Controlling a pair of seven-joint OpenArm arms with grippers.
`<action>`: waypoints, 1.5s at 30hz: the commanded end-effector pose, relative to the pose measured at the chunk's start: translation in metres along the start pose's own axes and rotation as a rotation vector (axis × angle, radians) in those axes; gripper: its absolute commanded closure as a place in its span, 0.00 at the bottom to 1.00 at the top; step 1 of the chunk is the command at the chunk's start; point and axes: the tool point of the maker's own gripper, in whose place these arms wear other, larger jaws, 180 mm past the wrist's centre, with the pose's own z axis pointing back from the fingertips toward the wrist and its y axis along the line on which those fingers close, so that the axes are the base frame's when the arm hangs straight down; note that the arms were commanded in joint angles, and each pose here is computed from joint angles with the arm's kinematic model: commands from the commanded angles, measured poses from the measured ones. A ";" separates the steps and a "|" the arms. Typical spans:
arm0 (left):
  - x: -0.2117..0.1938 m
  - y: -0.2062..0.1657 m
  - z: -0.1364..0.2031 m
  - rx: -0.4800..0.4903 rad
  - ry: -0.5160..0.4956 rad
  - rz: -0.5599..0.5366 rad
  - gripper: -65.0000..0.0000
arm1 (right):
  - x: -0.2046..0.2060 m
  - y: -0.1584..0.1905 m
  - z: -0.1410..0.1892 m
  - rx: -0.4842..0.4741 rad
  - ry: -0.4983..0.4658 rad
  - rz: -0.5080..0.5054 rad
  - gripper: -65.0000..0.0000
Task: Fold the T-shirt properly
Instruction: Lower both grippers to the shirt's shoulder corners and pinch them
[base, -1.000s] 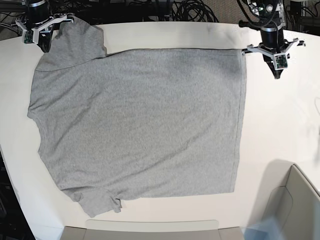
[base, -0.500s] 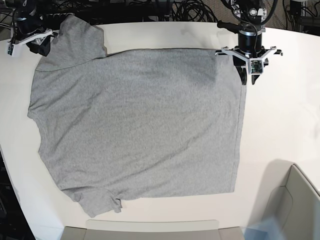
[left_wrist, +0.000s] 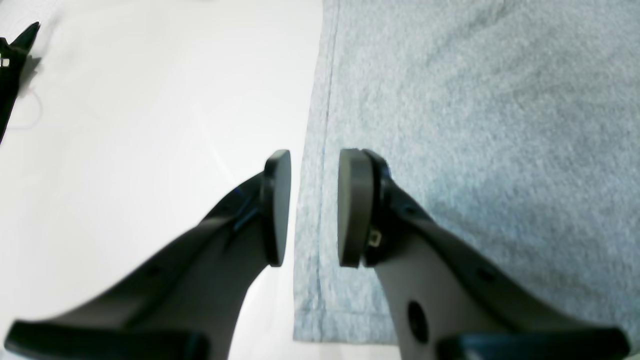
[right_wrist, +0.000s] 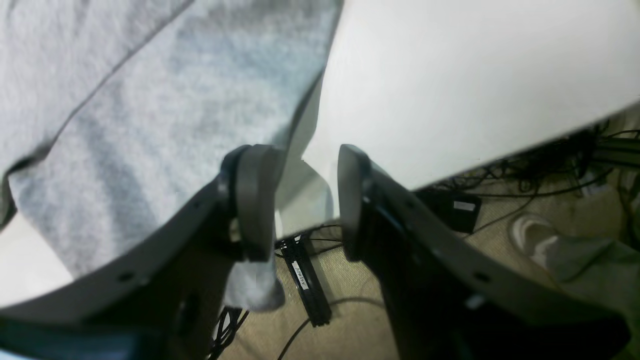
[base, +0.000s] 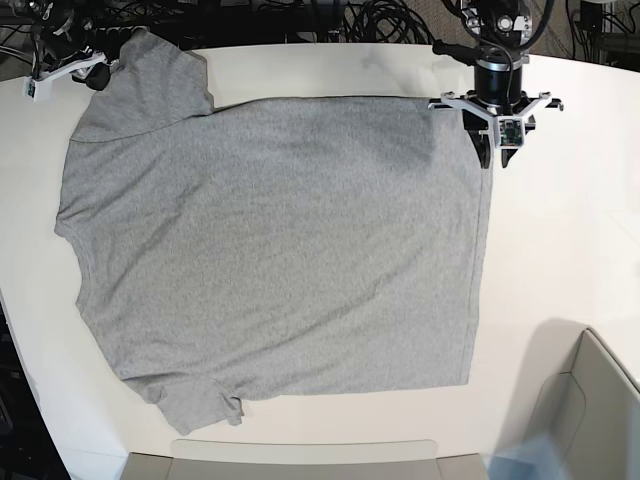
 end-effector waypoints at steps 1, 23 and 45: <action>0.011 0.002 0.002 0.005 -0.042 -0.003 0.74 | 0.008 0.002 0.002 0.014 -0.024 0.016 0.67; -0.054 0.041 -0.022 -0.080 0.303 0.560 0.67 | -0.016 0.017 -0.022 0.068 0.060 0.009 0.67; -0.109 0.002 -0.009 -0.263 0.509 0.505 0.67 | -0.017 0.028 -0.027 0.095 0.070 0.018 0.67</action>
